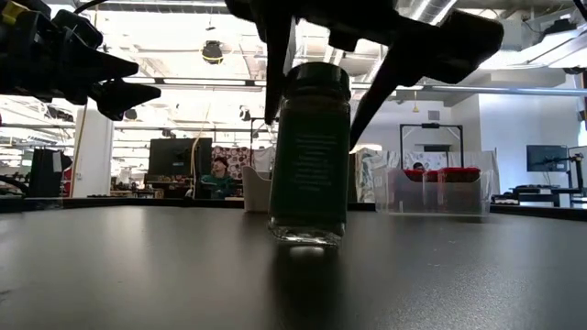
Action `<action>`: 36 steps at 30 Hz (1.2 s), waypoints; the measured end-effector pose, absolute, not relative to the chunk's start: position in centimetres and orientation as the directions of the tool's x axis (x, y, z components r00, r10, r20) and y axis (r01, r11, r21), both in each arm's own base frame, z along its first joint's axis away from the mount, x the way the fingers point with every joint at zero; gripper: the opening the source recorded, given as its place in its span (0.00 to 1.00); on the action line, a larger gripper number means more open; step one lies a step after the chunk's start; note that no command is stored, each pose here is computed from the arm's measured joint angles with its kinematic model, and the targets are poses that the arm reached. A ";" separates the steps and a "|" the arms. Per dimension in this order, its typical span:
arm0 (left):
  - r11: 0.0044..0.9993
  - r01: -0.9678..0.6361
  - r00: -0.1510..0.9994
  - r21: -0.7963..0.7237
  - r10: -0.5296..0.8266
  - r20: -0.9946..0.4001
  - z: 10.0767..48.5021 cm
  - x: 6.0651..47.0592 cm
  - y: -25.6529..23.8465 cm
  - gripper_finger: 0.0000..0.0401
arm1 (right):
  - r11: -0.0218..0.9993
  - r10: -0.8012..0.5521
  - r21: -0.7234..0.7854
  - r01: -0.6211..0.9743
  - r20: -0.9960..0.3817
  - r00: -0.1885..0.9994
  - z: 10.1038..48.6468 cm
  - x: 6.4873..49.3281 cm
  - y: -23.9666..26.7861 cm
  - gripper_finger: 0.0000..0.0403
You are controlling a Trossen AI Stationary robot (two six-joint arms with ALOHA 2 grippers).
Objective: Sort spices by type
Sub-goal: Put the green seasoning bottle into the white bin
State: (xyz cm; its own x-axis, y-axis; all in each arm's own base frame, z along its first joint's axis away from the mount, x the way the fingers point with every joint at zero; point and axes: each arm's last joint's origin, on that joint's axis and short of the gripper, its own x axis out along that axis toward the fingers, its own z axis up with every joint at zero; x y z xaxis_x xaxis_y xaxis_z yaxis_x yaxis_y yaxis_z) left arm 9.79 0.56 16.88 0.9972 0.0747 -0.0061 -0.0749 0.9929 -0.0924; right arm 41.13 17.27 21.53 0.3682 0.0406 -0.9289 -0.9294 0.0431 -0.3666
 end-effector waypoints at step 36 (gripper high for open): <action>0.993 -0.075 0.997 -0.092 0.075 -0.005 16.9 9.8 0.6 0.74 | 0.935 -0.144 -0.165 -0.314 -0.986 0.088 24.2 41.0 8.1 0.70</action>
